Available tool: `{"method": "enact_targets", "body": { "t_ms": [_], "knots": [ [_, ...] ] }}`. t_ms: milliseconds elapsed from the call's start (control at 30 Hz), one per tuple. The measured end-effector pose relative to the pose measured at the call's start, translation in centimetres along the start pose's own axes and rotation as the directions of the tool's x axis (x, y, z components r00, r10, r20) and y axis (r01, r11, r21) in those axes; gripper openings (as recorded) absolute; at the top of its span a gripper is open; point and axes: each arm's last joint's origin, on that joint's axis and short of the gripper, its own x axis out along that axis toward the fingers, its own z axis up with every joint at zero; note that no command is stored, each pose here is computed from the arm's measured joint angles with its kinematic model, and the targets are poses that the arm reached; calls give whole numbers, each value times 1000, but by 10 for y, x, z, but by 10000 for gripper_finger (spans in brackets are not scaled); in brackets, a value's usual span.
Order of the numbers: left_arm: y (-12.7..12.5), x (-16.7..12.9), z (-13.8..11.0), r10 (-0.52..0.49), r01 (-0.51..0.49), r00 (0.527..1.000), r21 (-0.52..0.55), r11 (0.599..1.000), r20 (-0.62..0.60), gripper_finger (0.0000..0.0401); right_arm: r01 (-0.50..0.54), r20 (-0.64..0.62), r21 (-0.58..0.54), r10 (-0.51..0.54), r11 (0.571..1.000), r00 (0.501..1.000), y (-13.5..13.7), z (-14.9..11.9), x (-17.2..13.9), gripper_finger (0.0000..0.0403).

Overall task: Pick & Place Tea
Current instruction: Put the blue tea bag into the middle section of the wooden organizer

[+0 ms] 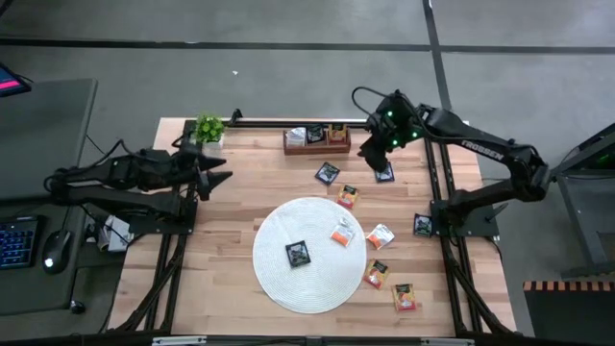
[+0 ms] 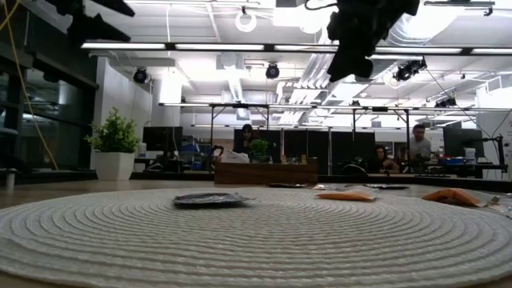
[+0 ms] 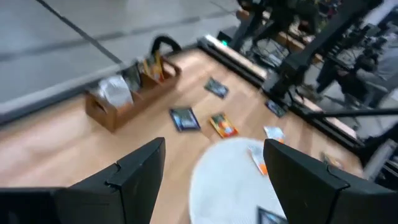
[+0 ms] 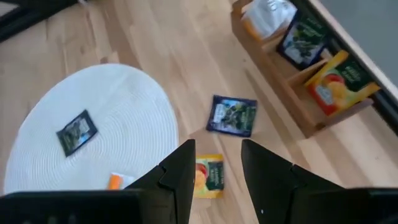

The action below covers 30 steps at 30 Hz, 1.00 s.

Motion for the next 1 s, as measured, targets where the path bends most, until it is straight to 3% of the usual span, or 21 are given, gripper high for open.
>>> {"method": "enact_targets", "body": {
  "t_ms": [400, 700, 867, 1000],
  "knots": [
    [-8, 29, -19, -122, 126, 976, 13, 992, -181, 271, -119, -59, 4, 119, 993, 991, 54, -7, 12, 126],
    [-17, 48, -25, -176, 203, 940, 63, 977, -291, 271, -118, -80, 21, 120, 993, 990, 101, -19, 18, 121],
    [-20, 53, -26, -198, 232, 932, 81, 969, -304, 271, -122, -79, 34, 125, 992, 989, 128, -30, 20, 83],
    [-21, 56, -28, -208, 252, 921, 95, 963, -331, 271, -99, -31, 36, 100, 994, 995, 147, -36, 18, 29]
  ]
}}
